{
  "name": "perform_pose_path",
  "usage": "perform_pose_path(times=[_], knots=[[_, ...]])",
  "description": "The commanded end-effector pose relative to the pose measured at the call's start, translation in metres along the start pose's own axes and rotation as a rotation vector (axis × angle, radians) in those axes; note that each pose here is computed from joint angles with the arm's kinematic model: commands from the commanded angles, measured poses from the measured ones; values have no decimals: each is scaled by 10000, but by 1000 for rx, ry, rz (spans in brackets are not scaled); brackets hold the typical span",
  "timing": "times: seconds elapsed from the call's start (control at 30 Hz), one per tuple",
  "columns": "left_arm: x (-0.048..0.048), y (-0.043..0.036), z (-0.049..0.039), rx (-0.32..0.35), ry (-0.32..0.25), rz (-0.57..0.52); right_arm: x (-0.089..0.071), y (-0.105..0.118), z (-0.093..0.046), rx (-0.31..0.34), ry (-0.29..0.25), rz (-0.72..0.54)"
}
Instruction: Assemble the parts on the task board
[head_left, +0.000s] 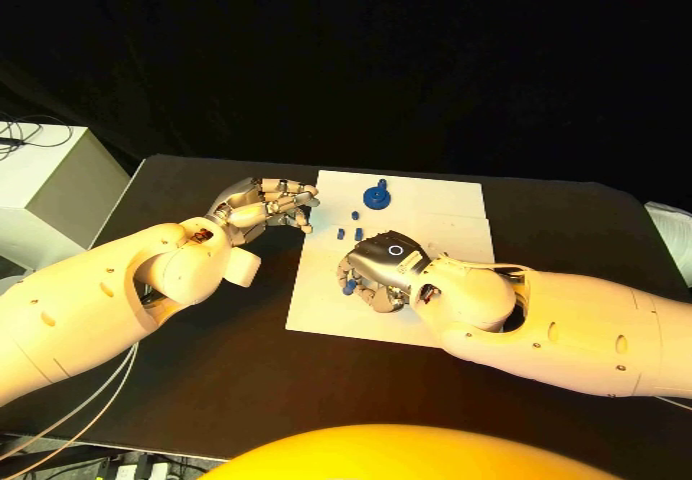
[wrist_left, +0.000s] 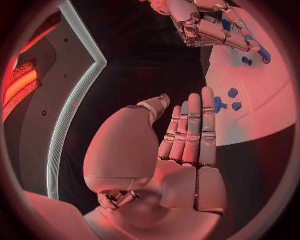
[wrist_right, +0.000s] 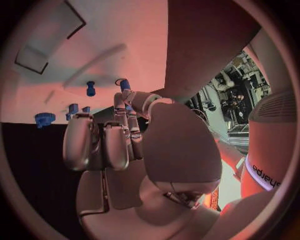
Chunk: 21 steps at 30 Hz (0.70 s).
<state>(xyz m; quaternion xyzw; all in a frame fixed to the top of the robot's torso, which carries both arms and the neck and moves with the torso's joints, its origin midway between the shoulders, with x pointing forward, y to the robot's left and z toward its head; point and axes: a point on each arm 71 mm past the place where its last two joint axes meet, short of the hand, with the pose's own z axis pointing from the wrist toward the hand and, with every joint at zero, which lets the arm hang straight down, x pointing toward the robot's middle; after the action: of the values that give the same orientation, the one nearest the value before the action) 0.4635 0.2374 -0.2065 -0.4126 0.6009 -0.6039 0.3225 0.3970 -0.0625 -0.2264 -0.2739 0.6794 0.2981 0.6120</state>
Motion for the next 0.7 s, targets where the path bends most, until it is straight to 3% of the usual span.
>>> perform_pose_path(times=[0.03,0.27,0.7], knots=[[21,-5,1,6,20,-2,17,-16,2,14,10,-32],[22,-4,2,6,21,-2,17,-15,6,16,8,-42],[20,-6,-1,6,20,-1,56,-18,20,10,54,-51]])
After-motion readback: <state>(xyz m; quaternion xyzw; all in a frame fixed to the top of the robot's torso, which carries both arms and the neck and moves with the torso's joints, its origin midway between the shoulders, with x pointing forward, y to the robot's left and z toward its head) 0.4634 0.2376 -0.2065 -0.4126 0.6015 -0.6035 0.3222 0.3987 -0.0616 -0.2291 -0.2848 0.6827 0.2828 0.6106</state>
